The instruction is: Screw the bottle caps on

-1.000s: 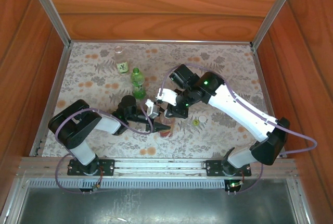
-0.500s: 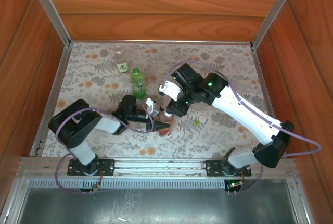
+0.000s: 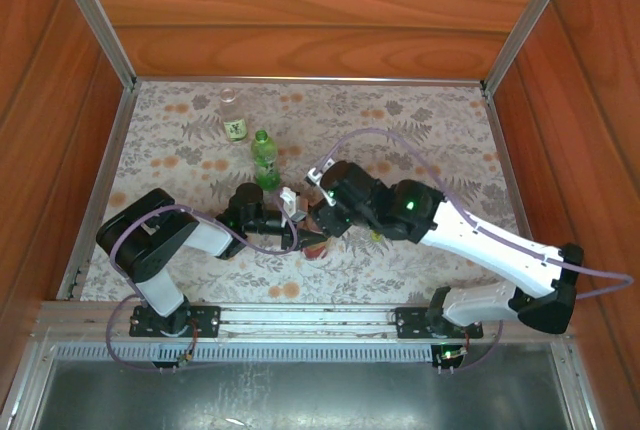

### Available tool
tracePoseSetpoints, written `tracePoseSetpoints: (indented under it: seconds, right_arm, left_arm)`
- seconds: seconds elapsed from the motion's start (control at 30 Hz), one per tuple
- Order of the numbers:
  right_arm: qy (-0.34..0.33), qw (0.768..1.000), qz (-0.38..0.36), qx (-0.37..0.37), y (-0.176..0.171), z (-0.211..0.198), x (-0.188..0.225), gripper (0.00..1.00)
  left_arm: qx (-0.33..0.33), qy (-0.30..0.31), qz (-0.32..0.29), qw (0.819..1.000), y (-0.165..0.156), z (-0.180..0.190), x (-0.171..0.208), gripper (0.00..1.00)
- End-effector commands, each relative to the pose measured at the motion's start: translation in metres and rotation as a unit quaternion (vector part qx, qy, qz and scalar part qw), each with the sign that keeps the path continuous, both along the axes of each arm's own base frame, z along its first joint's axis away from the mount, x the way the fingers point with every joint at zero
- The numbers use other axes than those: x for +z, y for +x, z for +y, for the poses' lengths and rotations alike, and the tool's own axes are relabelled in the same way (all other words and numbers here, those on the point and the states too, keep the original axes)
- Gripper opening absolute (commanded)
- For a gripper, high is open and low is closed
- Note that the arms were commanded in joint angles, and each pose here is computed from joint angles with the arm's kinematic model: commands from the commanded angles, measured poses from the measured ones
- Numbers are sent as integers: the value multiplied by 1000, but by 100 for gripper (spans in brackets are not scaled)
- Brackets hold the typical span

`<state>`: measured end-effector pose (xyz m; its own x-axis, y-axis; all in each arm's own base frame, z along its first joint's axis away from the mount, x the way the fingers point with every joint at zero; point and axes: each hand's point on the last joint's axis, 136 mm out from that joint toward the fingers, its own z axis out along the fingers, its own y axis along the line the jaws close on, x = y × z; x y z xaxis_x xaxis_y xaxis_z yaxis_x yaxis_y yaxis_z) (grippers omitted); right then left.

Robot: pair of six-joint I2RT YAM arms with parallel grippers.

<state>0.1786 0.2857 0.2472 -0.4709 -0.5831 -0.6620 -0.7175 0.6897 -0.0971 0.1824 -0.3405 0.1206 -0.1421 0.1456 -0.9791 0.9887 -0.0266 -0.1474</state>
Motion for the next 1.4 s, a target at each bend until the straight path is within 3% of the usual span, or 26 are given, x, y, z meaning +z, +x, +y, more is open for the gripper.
tracePoseSetpoints:
  seconds: [0.0, 0.13, 0.27, 0.37, 0.57, 1.17, 1.37]
  right_arm:
    - [-2, 995, -61, -75, 15, -9, 3, 74]
    - [-14, 995, -54, -85, 10, -11, -12, 73]
    - [-7, 996, -27, -80, 4, -9, -27, 65]
    - [-15, 996, -13, -83, 1, -9, -36, 64]
    - [-7, 997, 6, -76, -3, -3, -41, 60]
    - [-28, 996, 19, -81, 0, -4, -53, 33]
    - [-31, 996, 22, -79, 0, -4, -53, 32]
  left_arm:
    - [6, 4, 8, 1000, 3, 2, -4, 59]
    - [7, 4, 8, 1000, 3, 2, -4, 59]
    - [7, 4, 9, 1000, 4, 2, -4, 59]
    - [6, 4, 9, 1000, 4, 2, -4, 59]
    - [6, 4, 8, 1000, 4, 2, -4, 59]
    - [2, 3, 9, 1000, 2, 2, -3, 59]
    - [2, 2, 6, 1000, 2, 2, -2, 59]
